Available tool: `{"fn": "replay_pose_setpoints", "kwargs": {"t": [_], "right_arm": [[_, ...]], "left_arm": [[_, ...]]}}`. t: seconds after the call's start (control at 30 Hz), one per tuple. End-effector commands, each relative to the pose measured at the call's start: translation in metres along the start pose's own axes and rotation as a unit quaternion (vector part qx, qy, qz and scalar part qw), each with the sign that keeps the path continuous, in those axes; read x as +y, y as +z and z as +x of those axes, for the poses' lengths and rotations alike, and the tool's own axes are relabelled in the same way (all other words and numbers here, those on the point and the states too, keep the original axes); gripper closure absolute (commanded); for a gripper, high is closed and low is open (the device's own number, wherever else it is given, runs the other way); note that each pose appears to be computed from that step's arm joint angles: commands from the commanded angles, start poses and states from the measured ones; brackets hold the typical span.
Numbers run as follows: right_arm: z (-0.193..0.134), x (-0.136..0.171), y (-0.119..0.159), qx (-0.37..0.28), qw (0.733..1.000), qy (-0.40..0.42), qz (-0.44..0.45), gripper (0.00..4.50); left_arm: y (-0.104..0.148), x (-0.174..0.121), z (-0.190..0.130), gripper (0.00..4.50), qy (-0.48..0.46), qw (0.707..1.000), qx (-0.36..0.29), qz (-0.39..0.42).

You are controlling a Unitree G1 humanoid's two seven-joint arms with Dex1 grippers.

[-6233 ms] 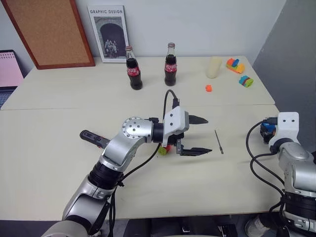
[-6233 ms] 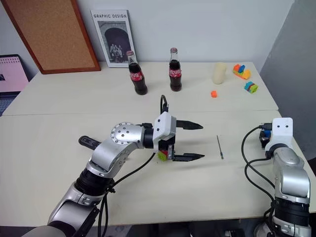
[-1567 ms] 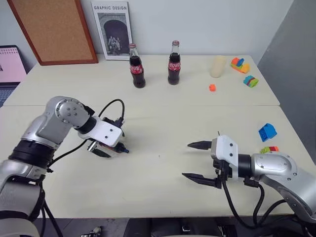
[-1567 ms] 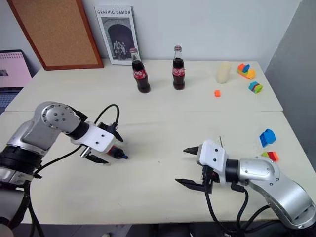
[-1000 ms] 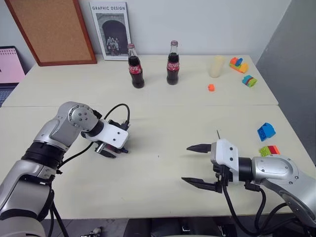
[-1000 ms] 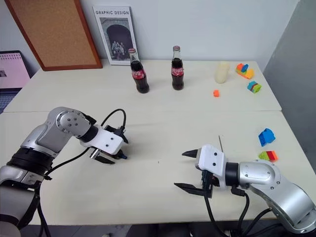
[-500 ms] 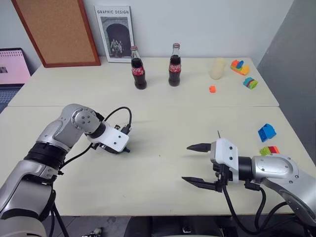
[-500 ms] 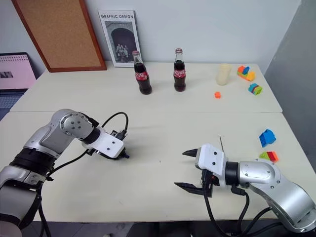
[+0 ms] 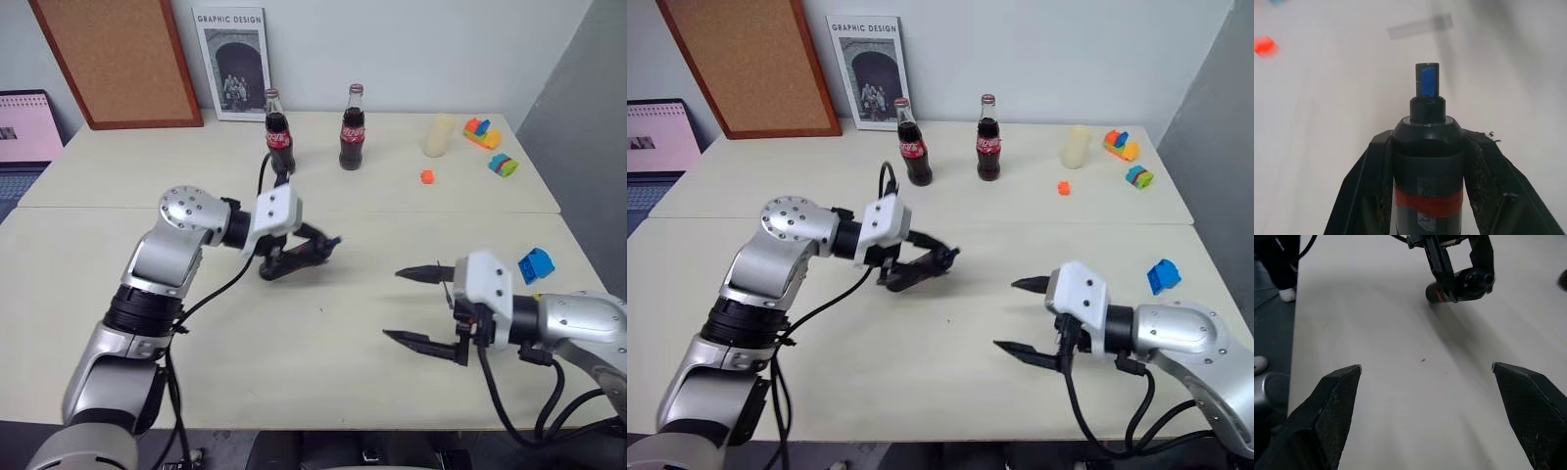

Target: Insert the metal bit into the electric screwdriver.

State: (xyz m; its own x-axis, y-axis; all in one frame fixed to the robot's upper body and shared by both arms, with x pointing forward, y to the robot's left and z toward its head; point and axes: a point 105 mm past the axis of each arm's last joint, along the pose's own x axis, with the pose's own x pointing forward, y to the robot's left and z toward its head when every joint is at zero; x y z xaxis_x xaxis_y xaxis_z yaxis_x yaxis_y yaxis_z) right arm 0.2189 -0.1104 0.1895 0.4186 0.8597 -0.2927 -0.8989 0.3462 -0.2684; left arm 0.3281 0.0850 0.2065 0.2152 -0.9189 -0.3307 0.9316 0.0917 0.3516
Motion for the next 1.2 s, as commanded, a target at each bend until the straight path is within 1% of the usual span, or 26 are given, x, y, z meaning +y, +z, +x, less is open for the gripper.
{"fn": "replay_pose_setpoints", "kwargs": {"t": [0.03, 0.1, 0.2, 0.3, 0.33, 0.4, 0.5, 0.63, 0.73, 0.8, 1.1, 1.2], "right_arm": [[-0.011, -0.011, 0.022, -0.038, 0.999, -0.031, -0.011, 0.0], [-0.014, -0.016, 0.028, -0.046, 0.998, -0.042, -0.012, 0.0], [-0.017, -0.024, 0.036, -0.06, 0.997, -0.056, -0.014, 0.0], [-0.014, -0.029, 0.043, -0.075, 0.995, -0.062, -0.013, 0.0], [-0.012, -0.029, 0.044, -0.079, 0.995, -0.062, -0.013, 0.0], [-0.007, -0.028, 0.046, -0.08, 0.995, -0.056, -0.016, 0.0], [-0.005, -0.028, 0.046, -0.077, 0.996, -0.052, -0.018, 0.0], [-0.002, -0.026, 0.046, -0.071, 0.996, -0.041, -0.024, 0.0], [0.0, -0.024, 0.046, -0.069, 0.997, -0.033, -0.023, 0.0], [-0.001, -0.023, 0.045, -0.067, 0.997, -0.03, -0.023, 0.0], [0.0, -0.024, 0.053, -0.078, 0.997, -0.022, -0.021, 0.0], [0.0, -0.024, 0.055, -0.082, 0.996, -0.019, -0.018, 0.0]], "left_arm": [[0.032, 0.017, 0.0, 2.87, 0.09, 0.992, -0.088, -0.009], [0.032, 0.019, 0.004, 2.87, 0.118, 0.987, -0.107, -0.011], [0.03, 0.025, 0.009, 2.87, 0.18, 0.97, -0.159, -0.045], [0.023, 0.022, 0.02, 2.87, 0.225, 0.959, -0.172, -0.031], [0.02, 0.02, 0.025, 2.87, 0.236, 0.954, -0.181, -0.044], [0.022, 0.018, 0.036, 2.87, 0.263, 0.942, -0.201, -0.047], [0.024, 0.02, 0.043, 2.87, 0.289, 0.932, -0.212, -0.055], [0.011, 0.011, 0.052, 2.87, 0.296, 0.931, -0.199, -0.072], [-0.002, 0.005, 0.051, 2.87, 0.293, 0.936, -0.181, -0.079], [-0.006, 0.003, 0.05, 2.87, 0.294, 0.936, -0.176, -0.083], [-0.021, 0.003, 0.025, 2.87, 0.335, 0.925, -0.156, -0.09], [-0.028, 0.006, 0.012, 2.87, 0.359, 0.917, -0.148, -0.095]]}}
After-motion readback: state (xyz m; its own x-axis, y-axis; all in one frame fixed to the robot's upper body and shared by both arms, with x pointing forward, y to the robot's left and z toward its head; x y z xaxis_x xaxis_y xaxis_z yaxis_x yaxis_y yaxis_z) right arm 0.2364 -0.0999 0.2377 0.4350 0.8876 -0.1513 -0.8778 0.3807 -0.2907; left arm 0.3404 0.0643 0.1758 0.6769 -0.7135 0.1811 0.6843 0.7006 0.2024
